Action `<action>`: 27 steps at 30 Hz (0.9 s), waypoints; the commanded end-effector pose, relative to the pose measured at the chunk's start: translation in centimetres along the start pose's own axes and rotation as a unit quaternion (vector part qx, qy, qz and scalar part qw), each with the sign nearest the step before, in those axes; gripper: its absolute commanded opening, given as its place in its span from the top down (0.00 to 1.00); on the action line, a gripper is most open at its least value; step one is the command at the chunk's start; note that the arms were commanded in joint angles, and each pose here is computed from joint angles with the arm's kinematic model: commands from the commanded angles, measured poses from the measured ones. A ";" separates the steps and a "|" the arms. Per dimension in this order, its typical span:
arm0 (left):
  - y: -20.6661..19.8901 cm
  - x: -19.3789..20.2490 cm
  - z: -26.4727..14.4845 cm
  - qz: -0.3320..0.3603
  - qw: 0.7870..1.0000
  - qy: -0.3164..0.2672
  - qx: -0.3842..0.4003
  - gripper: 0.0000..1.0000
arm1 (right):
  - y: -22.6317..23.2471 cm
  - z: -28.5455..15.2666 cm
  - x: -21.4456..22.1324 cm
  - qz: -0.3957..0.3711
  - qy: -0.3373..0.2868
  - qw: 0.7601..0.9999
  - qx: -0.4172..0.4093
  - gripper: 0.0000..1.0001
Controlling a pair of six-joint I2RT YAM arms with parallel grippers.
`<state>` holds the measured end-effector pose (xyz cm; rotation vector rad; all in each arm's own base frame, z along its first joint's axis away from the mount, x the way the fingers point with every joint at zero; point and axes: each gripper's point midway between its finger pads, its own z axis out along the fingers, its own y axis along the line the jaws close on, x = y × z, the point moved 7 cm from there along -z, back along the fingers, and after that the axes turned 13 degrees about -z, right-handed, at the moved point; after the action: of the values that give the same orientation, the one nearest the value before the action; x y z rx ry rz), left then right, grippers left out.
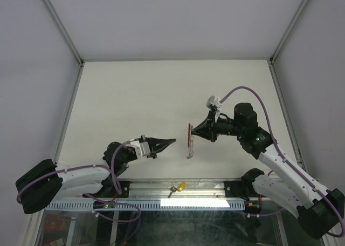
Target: Put the keys on the keyring
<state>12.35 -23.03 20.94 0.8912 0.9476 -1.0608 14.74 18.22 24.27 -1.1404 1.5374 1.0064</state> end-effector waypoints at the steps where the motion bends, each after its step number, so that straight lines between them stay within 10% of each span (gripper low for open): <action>1: 0.4 1.1 -0.2 -0.117 0.989 0.071 -0.060 1.00 | -0.5 -0.3 -0.8 -0.030 -0.016 0.999 0.023 1.00; 10: 1.4 2.5 -1.1 -0.227 0.938 0.189 -0.184 0.87 | -0.4 -0.3 -0.3 -0.028 -0.013 0.999 0.025 1.00; 17: 2.8 3.9 -1.8 -0.289 0.853 0.285 -0.327 0.78 | -0.3 -0.4 0.1 -0.026 -0.014 0.999 0.026 1.00; 27: 4.8 3.4 -3.2 -0.288 0.760 0.360 -0.458 0.41 | -0.2 -0.6 0.3 -0.027 -0.017 0.999 0.028 1.00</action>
<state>16.53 -21.23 16.78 0.2231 2.1736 -0.6611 14.31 17.54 22.89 -1.1293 1.5679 0.9683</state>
